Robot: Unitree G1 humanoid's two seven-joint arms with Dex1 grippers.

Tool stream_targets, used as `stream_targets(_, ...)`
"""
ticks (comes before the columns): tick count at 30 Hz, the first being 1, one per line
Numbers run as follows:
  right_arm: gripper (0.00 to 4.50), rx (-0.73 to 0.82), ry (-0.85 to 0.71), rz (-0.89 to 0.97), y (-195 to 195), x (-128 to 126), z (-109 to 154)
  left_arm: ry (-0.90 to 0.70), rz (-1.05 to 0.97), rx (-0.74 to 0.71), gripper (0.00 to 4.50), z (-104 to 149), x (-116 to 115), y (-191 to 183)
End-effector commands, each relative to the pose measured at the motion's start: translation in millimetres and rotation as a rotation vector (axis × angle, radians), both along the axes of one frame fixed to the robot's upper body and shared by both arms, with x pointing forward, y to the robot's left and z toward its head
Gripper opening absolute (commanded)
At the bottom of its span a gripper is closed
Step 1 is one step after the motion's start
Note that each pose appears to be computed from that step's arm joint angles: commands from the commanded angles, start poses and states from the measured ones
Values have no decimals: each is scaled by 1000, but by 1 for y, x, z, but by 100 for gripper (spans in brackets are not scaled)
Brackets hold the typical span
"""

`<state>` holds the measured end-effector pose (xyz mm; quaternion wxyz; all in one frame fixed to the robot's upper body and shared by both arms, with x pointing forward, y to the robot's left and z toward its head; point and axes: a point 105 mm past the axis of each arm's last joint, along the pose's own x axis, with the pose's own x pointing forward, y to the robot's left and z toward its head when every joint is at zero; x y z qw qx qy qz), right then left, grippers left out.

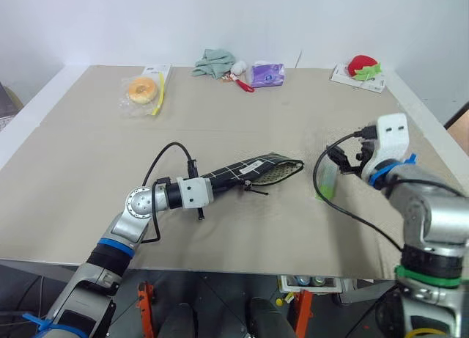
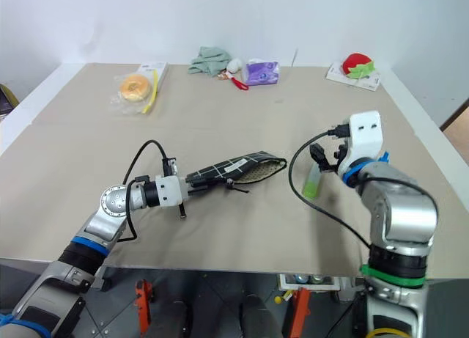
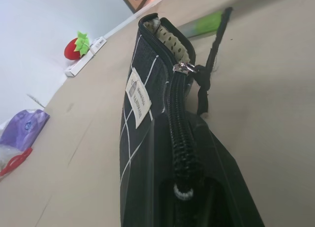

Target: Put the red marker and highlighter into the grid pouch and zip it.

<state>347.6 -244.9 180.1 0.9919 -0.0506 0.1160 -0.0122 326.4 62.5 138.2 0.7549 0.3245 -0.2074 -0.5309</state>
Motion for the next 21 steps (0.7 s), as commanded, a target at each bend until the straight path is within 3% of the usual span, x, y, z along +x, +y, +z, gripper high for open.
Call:
stream_targets(1,440,17,-5,-107,-3,-8,1,-31,-9,-33,0,12,-1,1)
stream_targets(7,440,83,116,-154,2,-16,-30,-31,-14,-34,0,11,-1,0)
stream_targets(21,440,23,260,-72,18,-20,-66,-40,0,-43,0,12,-2,2)
